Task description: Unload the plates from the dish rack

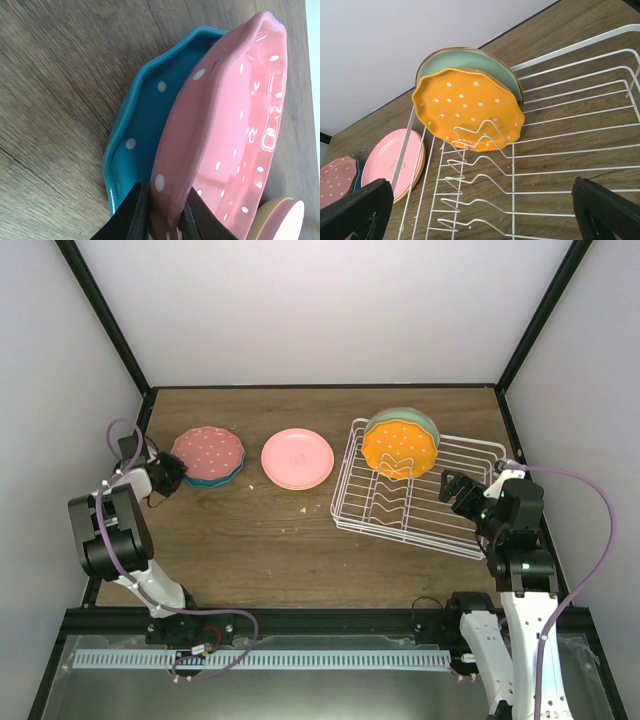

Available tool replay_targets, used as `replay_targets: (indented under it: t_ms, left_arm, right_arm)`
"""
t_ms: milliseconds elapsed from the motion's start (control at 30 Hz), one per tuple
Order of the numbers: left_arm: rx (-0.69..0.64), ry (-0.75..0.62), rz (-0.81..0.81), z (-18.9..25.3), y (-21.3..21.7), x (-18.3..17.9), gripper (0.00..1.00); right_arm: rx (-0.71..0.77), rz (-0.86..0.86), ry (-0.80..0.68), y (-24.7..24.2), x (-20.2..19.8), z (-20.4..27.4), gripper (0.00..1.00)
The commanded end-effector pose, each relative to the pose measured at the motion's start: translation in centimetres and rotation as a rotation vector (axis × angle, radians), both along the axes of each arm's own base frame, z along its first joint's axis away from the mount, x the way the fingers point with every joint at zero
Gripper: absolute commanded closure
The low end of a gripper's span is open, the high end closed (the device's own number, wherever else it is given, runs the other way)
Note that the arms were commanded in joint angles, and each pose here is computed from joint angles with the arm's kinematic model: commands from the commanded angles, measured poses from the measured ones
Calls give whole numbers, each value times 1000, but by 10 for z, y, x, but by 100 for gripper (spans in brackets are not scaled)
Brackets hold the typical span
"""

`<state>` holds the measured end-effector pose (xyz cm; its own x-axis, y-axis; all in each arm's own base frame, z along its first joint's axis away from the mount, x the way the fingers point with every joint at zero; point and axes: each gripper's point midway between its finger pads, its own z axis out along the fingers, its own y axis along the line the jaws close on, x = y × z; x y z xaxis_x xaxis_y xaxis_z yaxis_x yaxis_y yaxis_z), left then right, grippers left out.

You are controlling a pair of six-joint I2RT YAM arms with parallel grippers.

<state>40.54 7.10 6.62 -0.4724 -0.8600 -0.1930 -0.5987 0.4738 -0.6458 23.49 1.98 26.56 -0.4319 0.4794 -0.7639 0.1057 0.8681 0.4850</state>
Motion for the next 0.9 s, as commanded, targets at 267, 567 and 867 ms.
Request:
replay_targets:
  t_ms: [267, 567, 867]
  left_arm:
    - [11, -71, -63, 9, -13, 18, 66]
    - [83, 21, -80, -2, -9, 11, 52]
    - [334, 232, -25, -5, 28, -17, 36]
  right_arm:
    - [-3, 8, -7, 2, 8, 1, 0]
    - [-5, 6, -8, 1, 9, 1, 0]
    - [0, 5, -4, 1, 7, -1, 0]
